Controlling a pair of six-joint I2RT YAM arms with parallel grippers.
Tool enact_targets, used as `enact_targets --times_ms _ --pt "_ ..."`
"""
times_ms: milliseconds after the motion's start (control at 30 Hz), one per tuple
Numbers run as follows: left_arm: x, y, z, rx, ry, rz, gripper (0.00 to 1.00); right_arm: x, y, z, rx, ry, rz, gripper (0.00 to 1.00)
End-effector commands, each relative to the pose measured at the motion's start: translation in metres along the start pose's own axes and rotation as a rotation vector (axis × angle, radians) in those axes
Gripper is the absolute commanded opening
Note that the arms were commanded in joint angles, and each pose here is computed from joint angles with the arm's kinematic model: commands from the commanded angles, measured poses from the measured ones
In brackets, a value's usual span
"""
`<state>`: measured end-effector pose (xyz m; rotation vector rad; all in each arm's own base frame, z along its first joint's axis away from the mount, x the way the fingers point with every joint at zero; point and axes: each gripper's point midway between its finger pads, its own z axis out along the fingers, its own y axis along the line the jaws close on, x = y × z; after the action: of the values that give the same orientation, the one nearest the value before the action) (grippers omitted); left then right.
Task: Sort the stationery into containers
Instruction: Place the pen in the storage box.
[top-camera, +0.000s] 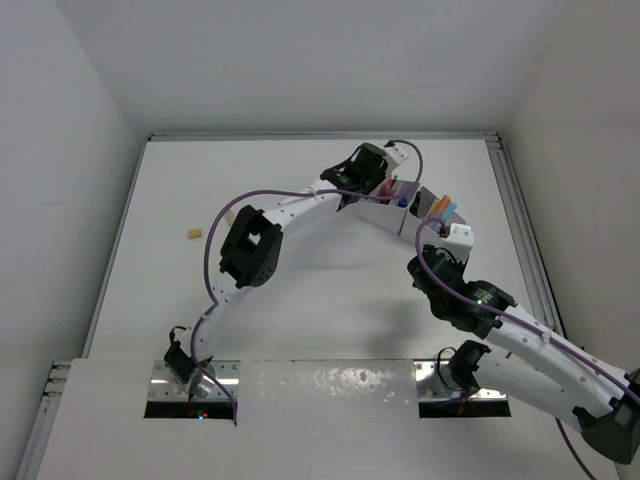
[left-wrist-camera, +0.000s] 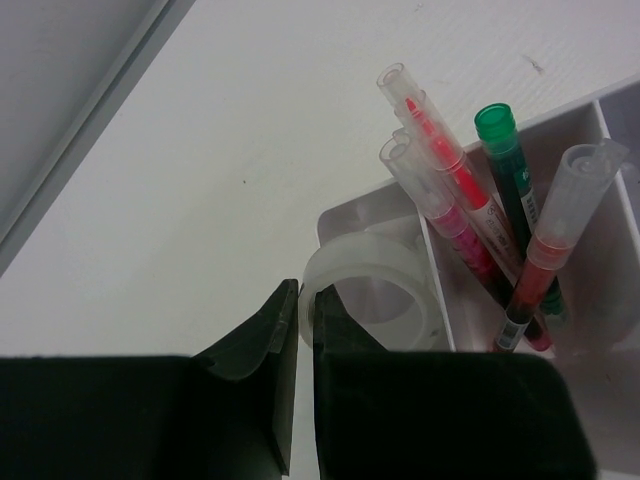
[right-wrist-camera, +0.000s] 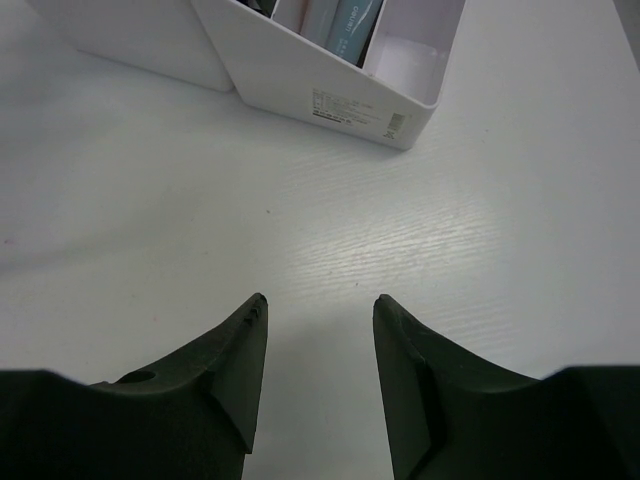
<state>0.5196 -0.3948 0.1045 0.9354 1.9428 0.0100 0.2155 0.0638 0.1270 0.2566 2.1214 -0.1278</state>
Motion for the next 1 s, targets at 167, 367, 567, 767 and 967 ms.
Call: enact_targets --times_ms 167,367,567,767,967 --pt "-0.009 -0.005 0.002 -0.04 -0.024 -0.006 0.22 -0.016 0.001 -0.004 0.004 -0.033 0.014 0.46" --pt "-0.009 -0.003 0.003 -0.06 -0.022 0.009 0.27 -0.017 0.001 -0.006 -0.001 -0.035 0.017 0.46" --pt "-0.026 -0.005 -0.005 -0.032 -0.056 0.0 0.38 -0.016 -0.001 -0.006 0.003 -0.037 0.022 0.46" --pt "-0.054 -0.003 -0.018 -0.01 -0.111 -0.027 0.67 -0.016 -0.001 -0.007 0.002 -0.036 0.02 0.46" --pt "-0.086 0.026 -0.038 -0.063 -0.172 -0.05 0.77 -0.019 -0.001 -0.008 -0.002 -0.042 0.03 0.46"
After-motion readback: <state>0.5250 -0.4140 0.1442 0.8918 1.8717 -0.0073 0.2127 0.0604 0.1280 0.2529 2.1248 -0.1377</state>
